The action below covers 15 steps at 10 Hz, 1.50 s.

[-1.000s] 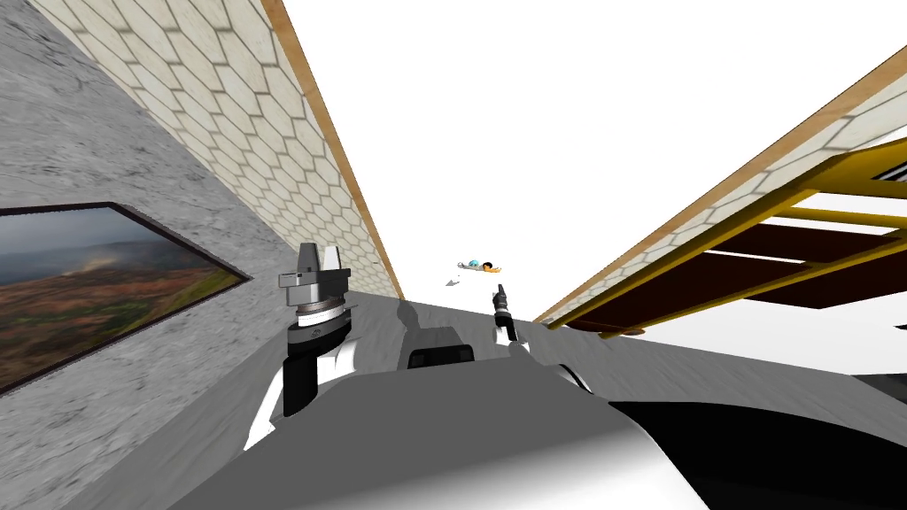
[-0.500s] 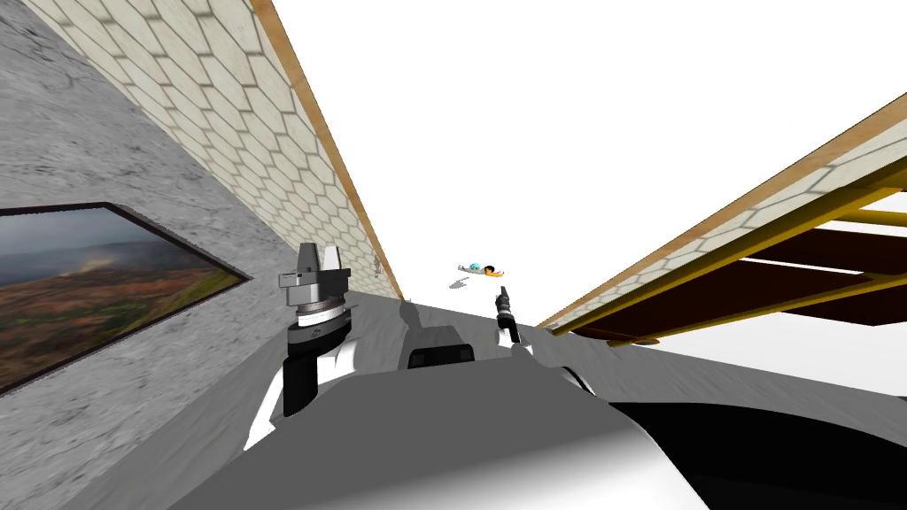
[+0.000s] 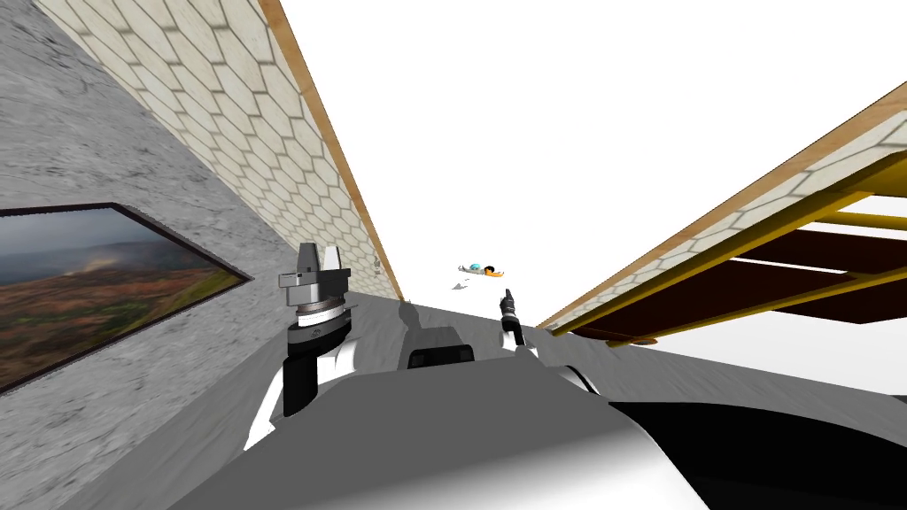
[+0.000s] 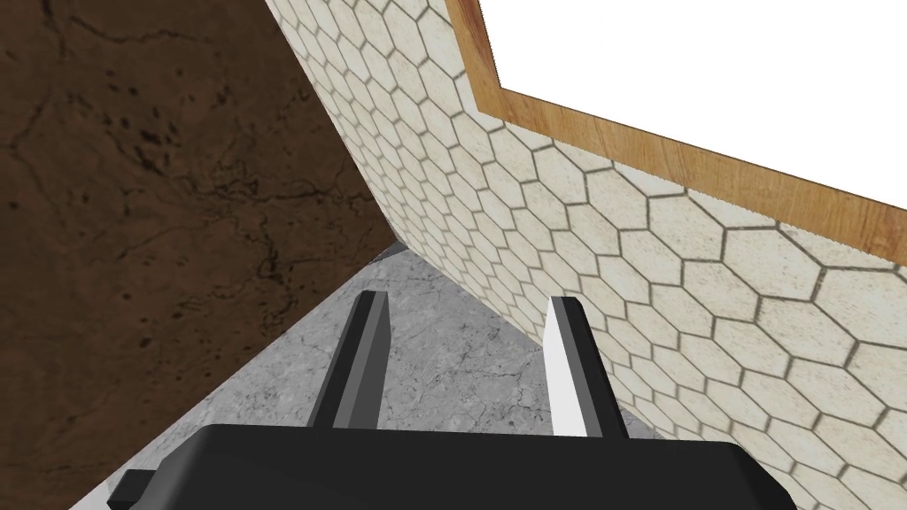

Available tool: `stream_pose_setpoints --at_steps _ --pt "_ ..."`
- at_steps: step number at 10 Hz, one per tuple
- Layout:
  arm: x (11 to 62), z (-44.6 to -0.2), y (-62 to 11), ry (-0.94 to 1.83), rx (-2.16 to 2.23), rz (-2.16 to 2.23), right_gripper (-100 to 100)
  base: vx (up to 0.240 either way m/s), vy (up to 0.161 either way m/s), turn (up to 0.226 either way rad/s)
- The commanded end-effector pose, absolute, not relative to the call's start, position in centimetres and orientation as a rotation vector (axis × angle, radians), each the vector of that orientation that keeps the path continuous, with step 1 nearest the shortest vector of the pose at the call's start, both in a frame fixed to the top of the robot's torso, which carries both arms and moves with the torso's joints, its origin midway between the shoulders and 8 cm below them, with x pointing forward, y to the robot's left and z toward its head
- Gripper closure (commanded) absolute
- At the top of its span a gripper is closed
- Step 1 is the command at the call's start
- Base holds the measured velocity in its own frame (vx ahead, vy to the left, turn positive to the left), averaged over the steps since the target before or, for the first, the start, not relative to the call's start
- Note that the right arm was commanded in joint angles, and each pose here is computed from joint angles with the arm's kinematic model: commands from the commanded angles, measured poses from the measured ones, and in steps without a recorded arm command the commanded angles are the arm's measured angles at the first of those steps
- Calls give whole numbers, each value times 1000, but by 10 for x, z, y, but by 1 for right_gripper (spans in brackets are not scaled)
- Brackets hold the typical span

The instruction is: Pull the door open

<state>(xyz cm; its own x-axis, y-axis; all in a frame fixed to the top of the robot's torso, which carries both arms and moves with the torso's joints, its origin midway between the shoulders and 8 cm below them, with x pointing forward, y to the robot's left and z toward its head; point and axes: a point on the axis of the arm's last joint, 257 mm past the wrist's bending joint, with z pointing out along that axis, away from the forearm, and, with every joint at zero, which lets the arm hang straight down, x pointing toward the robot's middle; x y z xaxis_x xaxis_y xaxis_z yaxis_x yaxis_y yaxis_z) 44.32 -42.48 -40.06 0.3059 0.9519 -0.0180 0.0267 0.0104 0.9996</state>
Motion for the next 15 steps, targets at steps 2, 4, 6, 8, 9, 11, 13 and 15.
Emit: stream_pose_setpoints --at_steps 2,4,6,8,9,11,13,15 --pt "413 -409 -468 982 1377 889 -100 41 25 -6" --pt "406 -405 -482 966 1376 876 -100 58 14 11" --pt "384 -410 -509 956 1398 831 -100 40 -7 30" --pt "377 -409 -519 947 1400 821 -100 129 -37 54" --pt "376 -406 -523 939 1398 828 -100 175 -47 100" --pt "386 -401 -514 937 1387 861 -100 176 -68 149" --pt "403 -396 -494 939 1371 910 -100 184 -32 151" --pt "416 -391 -478 943 1357 948 -100 179 80 130"
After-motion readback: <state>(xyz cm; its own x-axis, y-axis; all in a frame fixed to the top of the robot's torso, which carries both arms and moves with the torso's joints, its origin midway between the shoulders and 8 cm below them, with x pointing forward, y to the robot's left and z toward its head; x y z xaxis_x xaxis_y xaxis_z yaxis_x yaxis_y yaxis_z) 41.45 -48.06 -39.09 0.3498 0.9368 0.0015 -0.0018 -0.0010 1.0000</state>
